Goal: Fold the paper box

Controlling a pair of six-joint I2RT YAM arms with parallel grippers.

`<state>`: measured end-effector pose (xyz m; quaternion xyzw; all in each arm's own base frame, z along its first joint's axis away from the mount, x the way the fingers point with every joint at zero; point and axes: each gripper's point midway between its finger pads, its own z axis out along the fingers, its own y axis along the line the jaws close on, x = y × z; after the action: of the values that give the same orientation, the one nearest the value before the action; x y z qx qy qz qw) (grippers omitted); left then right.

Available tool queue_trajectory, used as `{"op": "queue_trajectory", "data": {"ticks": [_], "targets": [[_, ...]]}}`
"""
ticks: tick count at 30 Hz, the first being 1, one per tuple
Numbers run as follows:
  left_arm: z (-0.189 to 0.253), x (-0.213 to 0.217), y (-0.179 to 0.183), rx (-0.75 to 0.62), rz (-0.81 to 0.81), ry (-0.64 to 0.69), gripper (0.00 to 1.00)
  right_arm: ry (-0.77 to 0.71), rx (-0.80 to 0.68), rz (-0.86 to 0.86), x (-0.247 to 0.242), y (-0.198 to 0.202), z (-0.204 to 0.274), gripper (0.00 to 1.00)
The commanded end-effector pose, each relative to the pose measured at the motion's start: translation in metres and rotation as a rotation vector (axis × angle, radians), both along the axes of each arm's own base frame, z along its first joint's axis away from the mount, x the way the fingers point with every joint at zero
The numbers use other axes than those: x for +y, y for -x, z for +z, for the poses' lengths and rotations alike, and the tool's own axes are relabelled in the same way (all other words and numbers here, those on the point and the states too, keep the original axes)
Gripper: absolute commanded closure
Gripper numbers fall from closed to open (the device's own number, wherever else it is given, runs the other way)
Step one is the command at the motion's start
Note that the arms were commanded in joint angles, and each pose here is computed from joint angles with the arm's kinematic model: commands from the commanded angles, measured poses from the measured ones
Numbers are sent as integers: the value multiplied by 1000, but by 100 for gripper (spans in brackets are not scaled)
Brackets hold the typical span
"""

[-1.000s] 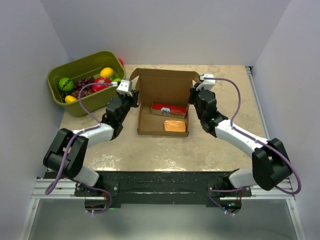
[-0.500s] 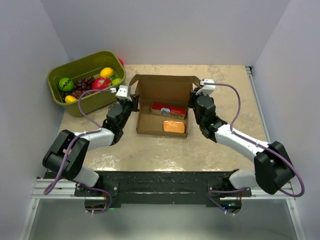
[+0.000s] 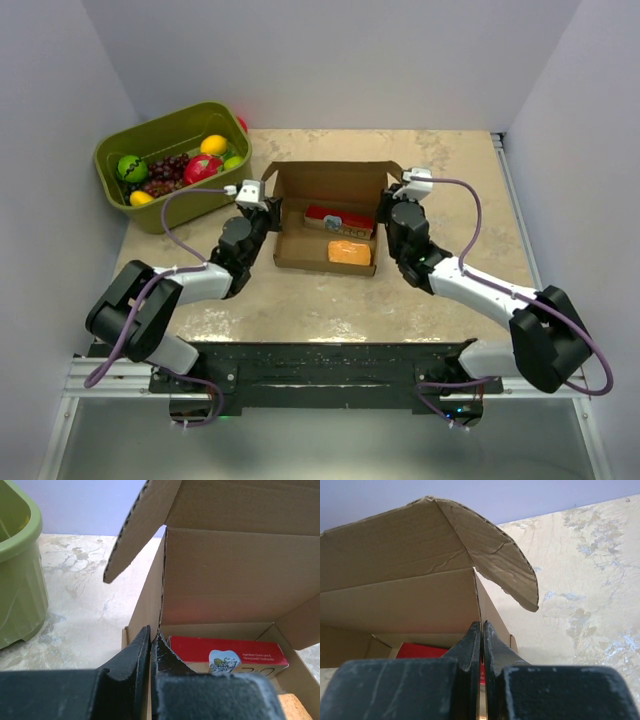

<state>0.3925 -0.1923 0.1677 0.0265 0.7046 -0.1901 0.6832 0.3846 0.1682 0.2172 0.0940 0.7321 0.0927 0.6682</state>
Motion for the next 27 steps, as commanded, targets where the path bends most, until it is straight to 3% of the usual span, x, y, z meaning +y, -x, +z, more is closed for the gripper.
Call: {"op": "queue_trajectory", "data": {"ticks": [1, 17, 25, 26, 27], "targets": [[-47, -19, 28, 141, -92, -45, 100, -63, 7, 4, 7, 10, -8, 100], [-69, -12, 53, 172, -82, -66, 100, -55, 59, -23, -4, 36, -35, 100], [-72, -8, 65, 169, -98, -71, 100, -38, 94, -39, -24, 61, -49, 83], [-74, -10, 70, 172, -120, -73, 100, -28, 106, -40, -26, 64, -54, 72], [-73, -9, 71, 168, -124, -67, 100, -30, 108, -38, -27, 65, -54, 68]]}}
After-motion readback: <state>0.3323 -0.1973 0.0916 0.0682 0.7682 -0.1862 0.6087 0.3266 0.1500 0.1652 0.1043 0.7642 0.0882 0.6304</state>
